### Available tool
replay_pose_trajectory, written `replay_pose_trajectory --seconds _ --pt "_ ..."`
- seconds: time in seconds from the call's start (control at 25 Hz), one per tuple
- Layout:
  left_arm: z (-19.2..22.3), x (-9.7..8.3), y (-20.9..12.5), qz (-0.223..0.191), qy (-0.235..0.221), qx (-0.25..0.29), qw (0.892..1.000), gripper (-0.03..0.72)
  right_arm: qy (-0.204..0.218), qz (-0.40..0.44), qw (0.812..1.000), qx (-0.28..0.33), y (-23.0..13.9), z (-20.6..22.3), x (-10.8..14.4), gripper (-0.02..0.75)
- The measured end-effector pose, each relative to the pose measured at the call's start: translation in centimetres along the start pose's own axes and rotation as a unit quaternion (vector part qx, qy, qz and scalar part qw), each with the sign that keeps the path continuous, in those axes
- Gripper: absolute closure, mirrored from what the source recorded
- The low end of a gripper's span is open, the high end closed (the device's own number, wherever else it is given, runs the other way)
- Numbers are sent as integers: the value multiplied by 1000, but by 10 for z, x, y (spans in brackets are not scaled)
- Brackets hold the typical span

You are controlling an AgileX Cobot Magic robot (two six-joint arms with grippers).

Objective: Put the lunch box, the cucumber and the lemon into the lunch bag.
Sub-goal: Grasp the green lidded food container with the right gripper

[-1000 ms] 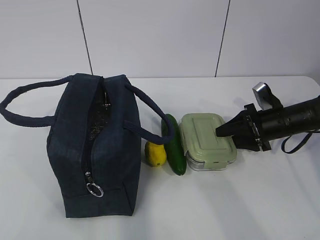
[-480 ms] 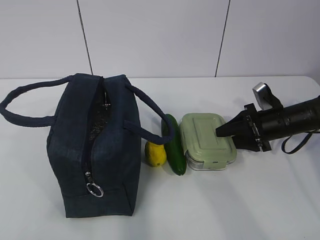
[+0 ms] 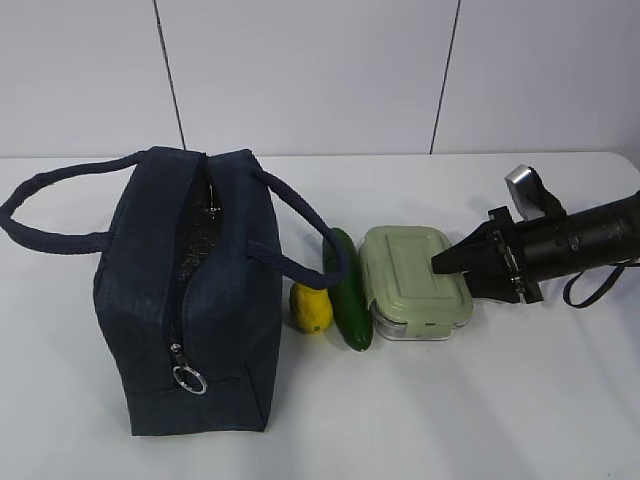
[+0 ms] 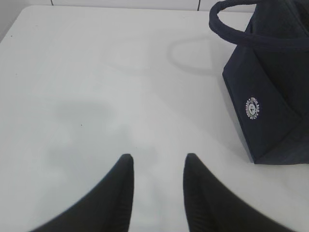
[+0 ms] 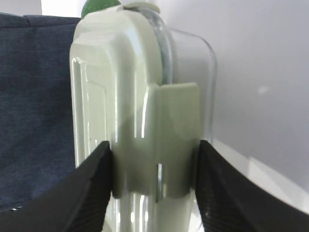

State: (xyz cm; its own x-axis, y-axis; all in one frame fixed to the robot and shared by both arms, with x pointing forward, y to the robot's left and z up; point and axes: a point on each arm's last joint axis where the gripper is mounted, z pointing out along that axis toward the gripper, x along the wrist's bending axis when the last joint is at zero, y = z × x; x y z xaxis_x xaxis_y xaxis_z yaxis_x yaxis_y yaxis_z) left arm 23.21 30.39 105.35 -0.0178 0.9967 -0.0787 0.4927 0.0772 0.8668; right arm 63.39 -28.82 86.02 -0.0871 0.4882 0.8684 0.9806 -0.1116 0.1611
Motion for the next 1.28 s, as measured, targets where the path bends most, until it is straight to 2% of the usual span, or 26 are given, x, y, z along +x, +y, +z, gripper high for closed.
replay_pose_trajectory --seconds 1.28 --pt "0 0 0 0 0 0 1000 435 1 2 1000 1 0 0 0 370"
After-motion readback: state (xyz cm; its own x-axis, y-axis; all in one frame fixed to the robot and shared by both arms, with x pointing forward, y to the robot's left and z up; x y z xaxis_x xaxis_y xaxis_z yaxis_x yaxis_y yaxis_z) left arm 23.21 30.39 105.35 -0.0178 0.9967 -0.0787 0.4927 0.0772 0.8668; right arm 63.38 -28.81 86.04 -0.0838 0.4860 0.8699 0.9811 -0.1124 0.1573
